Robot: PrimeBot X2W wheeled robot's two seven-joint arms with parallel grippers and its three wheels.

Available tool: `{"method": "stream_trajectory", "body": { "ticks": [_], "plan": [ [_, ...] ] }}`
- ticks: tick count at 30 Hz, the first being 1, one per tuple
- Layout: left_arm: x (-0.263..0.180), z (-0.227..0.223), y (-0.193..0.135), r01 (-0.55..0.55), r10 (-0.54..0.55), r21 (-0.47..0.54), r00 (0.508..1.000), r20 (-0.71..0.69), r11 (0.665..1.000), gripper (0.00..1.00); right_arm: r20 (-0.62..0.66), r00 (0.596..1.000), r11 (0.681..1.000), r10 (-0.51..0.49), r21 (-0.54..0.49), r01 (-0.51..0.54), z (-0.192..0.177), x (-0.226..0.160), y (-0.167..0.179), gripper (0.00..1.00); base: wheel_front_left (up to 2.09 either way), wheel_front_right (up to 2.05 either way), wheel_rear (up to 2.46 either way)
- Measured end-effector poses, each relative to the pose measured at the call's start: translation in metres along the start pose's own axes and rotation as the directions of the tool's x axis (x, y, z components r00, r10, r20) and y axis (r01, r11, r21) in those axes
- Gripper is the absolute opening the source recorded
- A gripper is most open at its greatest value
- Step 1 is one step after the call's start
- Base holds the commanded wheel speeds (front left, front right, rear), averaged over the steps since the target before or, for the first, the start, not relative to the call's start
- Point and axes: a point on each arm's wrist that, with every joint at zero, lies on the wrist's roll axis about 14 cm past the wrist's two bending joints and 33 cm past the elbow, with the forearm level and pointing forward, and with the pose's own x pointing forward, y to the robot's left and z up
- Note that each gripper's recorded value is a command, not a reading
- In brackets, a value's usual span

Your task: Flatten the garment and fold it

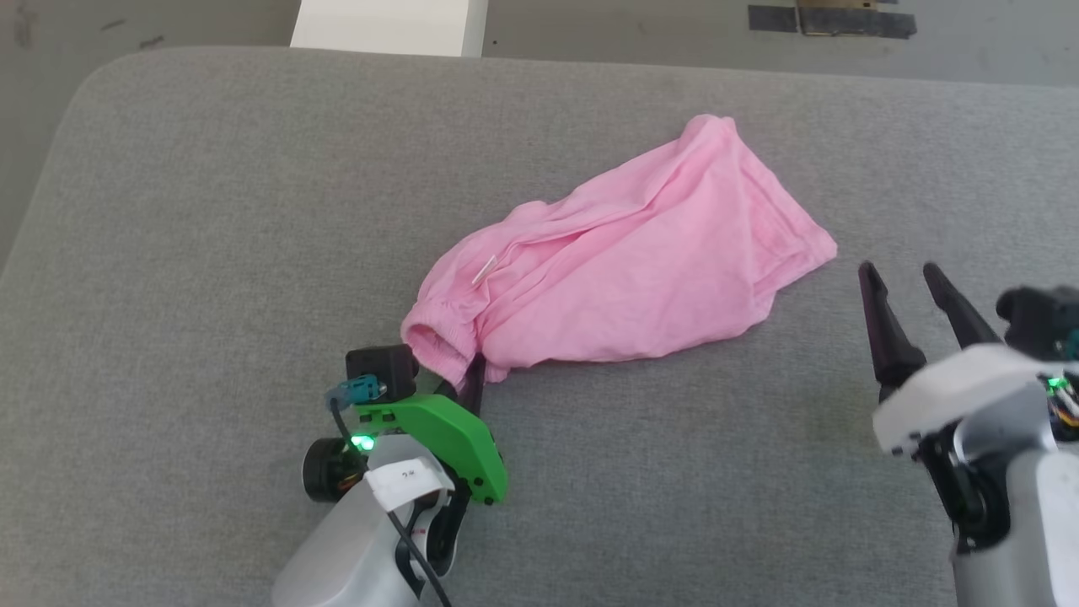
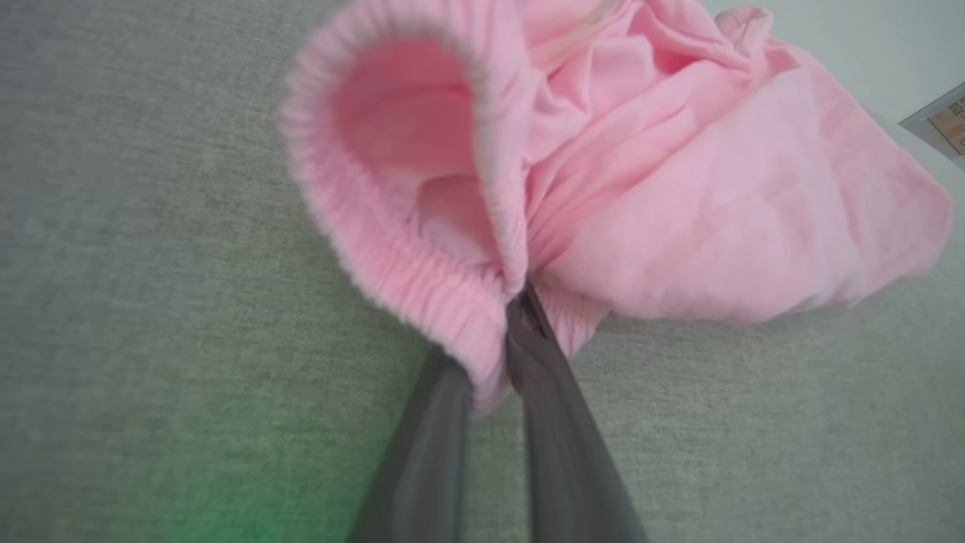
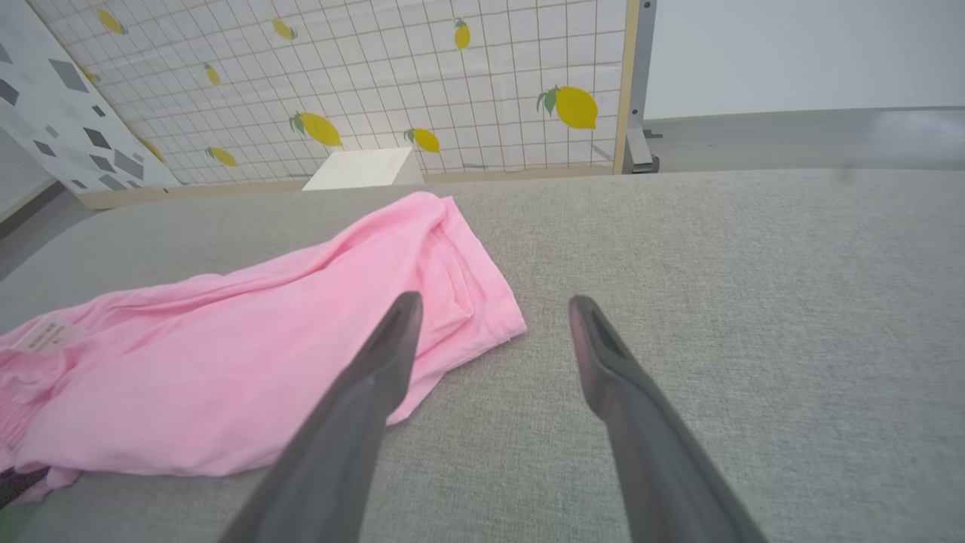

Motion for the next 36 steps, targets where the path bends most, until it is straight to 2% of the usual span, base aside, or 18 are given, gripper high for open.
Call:
{"method": "stream_trajectory", "body": {
  "ticks": [5,10,13,17,22,23,25,31,36],
  "plan": [
    [0.003,0.001,0.001,0.005,-0.005,-0.005,1.000,0.001,1.000,0.00,-0.032,0.999,1.000,0.004,-0.014,-0.004,-0.006,0.033,0.002,1.00,0.00,0.00,0.00],
    [0.006,0.003,0.003,0.006,-0.006,-0.013,1.000,0.006,1.000,0.00,-0.160,0.987,0.999,0.016,-0.045,-0.023,-0.027,0.064,0.009,1.00,0.00,0.00,0.00],
    [0.008,0.004,0.005,0.005,-0.005,-0.017,1.000,0.012,1.000,0.00,-0.276,0.961,0.997,0.004,-0.074,-0.025,-0.048,0.077,0.009,1.00,0.00,0.00,0.00],
    [0.011,0.005,0.007,0.000,0.001,-0.027,1.000,0.020,1.000,0.00,-0.434,0.901,0.993,-0.025,-0.115,-0.028,-0.078,0.084,0.007,1.00,0.00,0.00,0.00],
    [0.011,0.004,0.012,-0.008,0.009,-0.036,1.000,0.021,0.999,0.00,-0.515,0.857,0.990,-0.022,-0.128,-0.052,-0.088,0.094,0.015,1.00,0.00,0.00,0.00],
    [0.011,0.004,0.012,-0.009,0.010,-0.037,1.000,0.023,0.999,0.00,-0.524,0.851,0.990,-0.022,-0.132,-0.056,-0.088,0.094,0.016,0.49,0.00,0.00,0.00],
    [0.011,0.004,0.012,-0.010,0.011,-0.037,1.000,0.024,0.999,0.00,-0.544,0.839,0.988,-0.021,-0.139,-0.066,-0.090,0.093,0.017,0.00,0.00,0.00,0.00],
    [0.003,0.012,0.011,0.000,-0.001,0.004,0.999,0.044,1.000,0.00,-0.491,0.871,0.992,0.004,-0.106,-0.064,-0.080,0.075,0.019,0.00,0.00,0.00,0.00],
    [-0.014,0.018,0.011,0.018,-0.020,0.047,0.999,0.040,0.999,0.00,-0.417,0.909,0.997,0.020,-0.063,-0.051,-0.067,0.042,0.016,0.00,0.00,0.00,0.00]
  ]
}}
